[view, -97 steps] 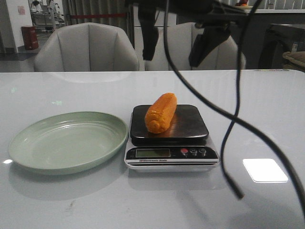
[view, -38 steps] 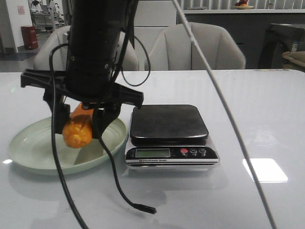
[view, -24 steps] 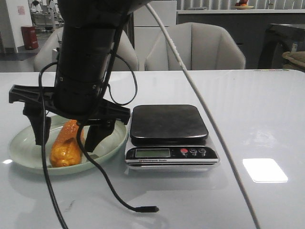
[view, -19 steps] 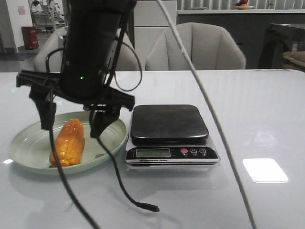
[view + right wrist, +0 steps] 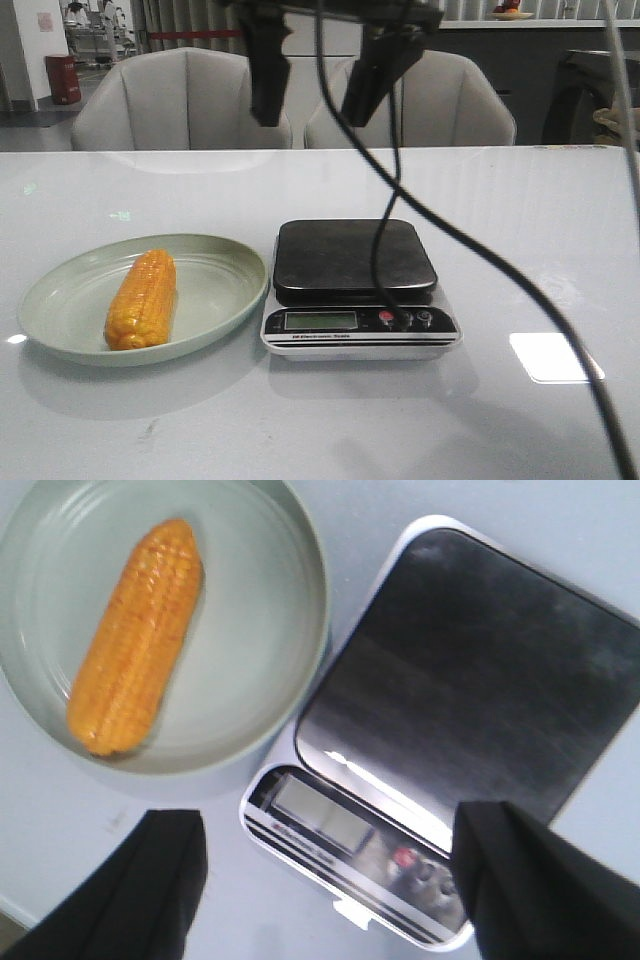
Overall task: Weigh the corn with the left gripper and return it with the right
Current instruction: 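Raise the open right gripper away from the plate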
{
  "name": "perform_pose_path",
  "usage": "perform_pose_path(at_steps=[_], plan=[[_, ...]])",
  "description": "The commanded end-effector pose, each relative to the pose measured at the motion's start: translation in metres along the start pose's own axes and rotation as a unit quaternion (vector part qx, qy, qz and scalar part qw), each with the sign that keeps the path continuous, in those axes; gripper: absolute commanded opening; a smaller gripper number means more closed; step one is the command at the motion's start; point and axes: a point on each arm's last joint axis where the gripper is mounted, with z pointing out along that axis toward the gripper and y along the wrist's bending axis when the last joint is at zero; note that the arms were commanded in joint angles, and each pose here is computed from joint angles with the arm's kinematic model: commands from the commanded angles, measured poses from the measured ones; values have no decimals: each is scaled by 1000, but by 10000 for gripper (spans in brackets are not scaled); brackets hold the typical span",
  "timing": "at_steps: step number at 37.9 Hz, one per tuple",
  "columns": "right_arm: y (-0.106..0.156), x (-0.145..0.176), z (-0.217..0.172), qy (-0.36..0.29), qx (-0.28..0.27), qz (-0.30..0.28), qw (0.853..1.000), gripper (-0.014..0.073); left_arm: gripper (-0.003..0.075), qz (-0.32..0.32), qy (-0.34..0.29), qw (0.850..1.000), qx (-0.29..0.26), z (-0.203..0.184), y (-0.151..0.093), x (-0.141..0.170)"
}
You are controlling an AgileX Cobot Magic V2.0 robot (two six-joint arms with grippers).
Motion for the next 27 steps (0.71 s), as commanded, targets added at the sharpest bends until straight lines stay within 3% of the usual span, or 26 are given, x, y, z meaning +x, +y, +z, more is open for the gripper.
perform_pose_path(at_steps=[1,10,20,27], plan=[[-9,14,-56,-65,-1,-35,997,602,114,0,-49,999,10,-3,-3,-15],[-35,92,-82,-153,21,2,988,602,114,0,-49,999,10,-3,-3,-15],[-37,172,-99,-227,27,6,974,602,114,0,-49,999,10,-3,-3,-15],[-37,225,-109,-294,29,0,955,602,114,0,-49,999,10,-3,-3,-15]])
